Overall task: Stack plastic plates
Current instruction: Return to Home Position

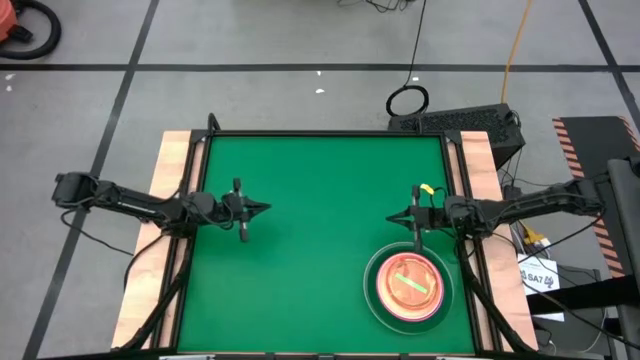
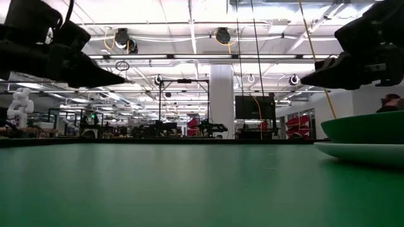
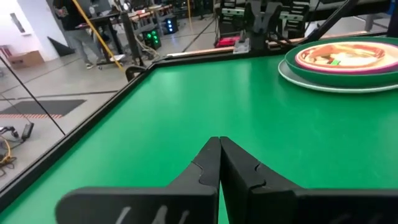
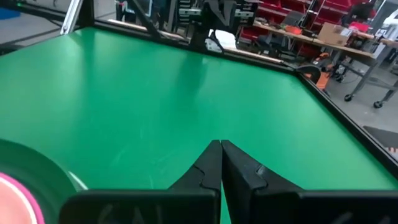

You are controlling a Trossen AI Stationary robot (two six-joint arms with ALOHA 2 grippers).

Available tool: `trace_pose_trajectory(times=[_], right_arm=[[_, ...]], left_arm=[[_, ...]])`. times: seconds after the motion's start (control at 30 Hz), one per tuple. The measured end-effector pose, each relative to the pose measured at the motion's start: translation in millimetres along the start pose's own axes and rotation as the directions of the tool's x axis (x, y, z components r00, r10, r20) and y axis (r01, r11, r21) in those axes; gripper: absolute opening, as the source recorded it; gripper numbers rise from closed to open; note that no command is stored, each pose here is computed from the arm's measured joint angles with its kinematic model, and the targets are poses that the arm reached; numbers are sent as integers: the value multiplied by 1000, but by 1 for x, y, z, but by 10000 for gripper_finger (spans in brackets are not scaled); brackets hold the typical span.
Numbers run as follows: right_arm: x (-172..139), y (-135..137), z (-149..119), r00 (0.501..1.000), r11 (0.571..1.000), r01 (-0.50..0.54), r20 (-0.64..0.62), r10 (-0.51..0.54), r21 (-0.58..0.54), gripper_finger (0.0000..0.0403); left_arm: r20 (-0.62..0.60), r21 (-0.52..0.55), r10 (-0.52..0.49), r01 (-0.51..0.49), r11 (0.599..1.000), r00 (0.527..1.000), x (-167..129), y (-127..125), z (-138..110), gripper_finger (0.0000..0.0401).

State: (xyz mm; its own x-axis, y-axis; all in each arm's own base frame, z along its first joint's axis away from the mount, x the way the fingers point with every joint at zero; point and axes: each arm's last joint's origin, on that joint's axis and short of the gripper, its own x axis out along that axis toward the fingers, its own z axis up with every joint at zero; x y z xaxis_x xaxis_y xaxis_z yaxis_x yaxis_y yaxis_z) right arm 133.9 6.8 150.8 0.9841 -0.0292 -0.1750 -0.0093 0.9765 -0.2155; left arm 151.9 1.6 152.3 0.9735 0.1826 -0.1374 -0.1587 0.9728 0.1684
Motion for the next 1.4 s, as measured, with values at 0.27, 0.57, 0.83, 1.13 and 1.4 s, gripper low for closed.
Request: trace_pose_trajectory(times=[0.27, 0.57, 0.83, 1.13, 1.4], right_arm=[[-4, -1, -1, 1000, 1000, 2, -8, -2, 5, 0], [-7, 0, -3, 1000, 1000, -2, -31, 3, 4, 0], [-12, -1, -1, 1000, 1000, 3, -4, -3, 6, 0], [-23, -3, 2, 999, 1000, 11, 37, -11, 9, 0], [-34, -5, 6, 992, 1000, 27, 123, -26, -2, 0]], left_arm=[[22, -24, 1, -1, 1000, 1000, -12, 2, -2, 4], [46, -32, 18, -16, 999, 999, -24, 6, 2, 4], [53, -75, 69, -65, 995, 996, -39, 11, 2, 3], [143, -87, 73, -61, 994, 987, -53, 14, 7, 3], [186, -65, 38, -27, 998, 982, -56, 14, 9, 3]])
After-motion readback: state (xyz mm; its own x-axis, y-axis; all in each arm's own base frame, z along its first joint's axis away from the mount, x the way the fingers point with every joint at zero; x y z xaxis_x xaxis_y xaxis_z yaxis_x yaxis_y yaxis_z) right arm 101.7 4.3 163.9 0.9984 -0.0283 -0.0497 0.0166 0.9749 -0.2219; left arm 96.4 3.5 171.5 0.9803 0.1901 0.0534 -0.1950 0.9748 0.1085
